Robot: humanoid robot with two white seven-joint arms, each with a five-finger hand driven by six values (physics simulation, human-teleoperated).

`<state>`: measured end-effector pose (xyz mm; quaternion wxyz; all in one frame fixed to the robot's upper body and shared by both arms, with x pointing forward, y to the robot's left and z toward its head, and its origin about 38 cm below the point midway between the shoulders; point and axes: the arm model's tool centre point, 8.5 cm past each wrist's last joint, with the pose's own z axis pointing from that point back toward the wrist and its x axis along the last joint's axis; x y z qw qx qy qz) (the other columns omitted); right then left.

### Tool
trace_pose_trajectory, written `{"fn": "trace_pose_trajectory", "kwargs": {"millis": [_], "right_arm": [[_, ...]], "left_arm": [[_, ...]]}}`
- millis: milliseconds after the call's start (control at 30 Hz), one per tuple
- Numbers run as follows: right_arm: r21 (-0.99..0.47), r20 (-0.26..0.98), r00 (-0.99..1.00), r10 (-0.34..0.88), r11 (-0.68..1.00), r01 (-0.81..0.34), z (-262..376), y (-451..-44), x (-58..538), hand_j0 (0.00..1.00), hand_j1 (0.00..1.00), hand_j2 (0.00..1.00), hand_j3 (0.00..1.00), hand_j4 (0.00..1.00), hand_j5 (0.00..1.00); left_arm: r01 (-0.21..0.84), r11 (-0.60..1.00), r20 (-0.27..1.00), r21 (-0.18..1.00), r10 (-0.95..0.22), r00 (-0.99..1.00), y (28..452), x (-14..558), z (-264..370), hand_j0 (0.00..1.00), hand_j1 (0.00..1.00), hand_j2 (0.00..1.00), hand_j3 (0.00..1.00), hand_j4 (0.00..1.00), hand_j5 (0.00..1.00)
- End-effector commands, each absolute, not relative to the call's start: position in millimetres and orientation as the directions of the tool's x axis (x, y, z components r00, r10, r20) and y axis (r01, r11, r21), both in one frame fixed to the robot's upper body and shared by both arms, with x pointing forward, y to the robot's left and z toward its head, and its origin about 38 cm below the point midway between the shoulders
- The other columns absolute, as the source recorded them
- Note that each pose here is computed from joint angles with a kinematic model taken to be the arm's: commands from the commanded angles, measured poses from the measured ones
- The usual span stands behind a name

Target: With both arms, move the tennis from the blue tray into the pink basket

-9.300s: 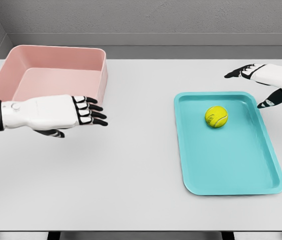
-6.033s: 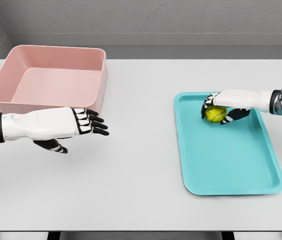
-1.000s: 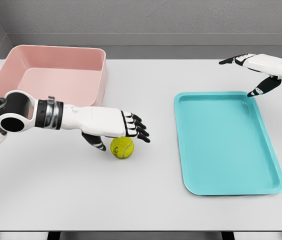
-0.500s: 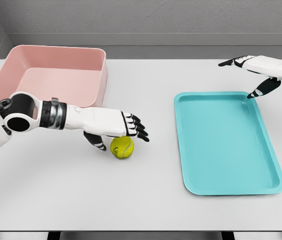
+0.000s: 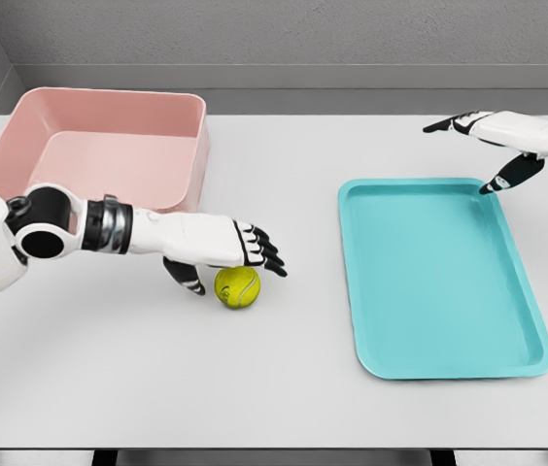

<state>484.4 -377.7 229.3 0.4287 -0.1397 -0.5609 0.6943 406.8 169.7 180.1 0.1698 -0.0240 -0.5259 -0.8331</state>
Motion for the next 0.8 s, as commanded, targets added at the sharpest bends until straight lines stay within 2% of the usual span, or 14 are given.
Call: {"fn": "trace_pose_trajectory", "kwargs": {"millis": [0, 200, 767], "right_arm": [[-0.897, 0.292, -0.591, 0.752, 0.001, -0.442, 228.8, -378.0, 484.1, 1.0, 1.0, 1.0, 1.0, 1.0, 1.0], [-0.899, 0.292, -0.59, 0.753, 0.004, -0.439, 229.3, -378.7, 484.1, 1.0, 1.0, 1.0, 1.0, 1.0, 1.0], [-0.893, 0.28, -0.588, 0.759, -0.02, -0.45, 227.1, -382.5, 481.2, 1.0, 1.0, 1.0, 1.0, 1.0, 1.0]], "left_arm": [[0.31, -0.388, 0.22, 0.868, -0.259, -0.941, 169.2, 406.9, 179.7, 1.0, 1.0, 1.0, 1.0, 1.0, 1.0], [0.322, -0.389, 0.219, 0.863, -0.286, -0.933, 175.7, 412.6, 175.9, 1.0, 1.0, 1.0, 1.0, 1.0, 1.0], [0.322, -0.393, 0.226, 0.861, -0.27, -0.936, 166.9, 409.1, 168.2, 1.0, 1.0, 1.0, 1.0, 1.0, 1.0]]}}
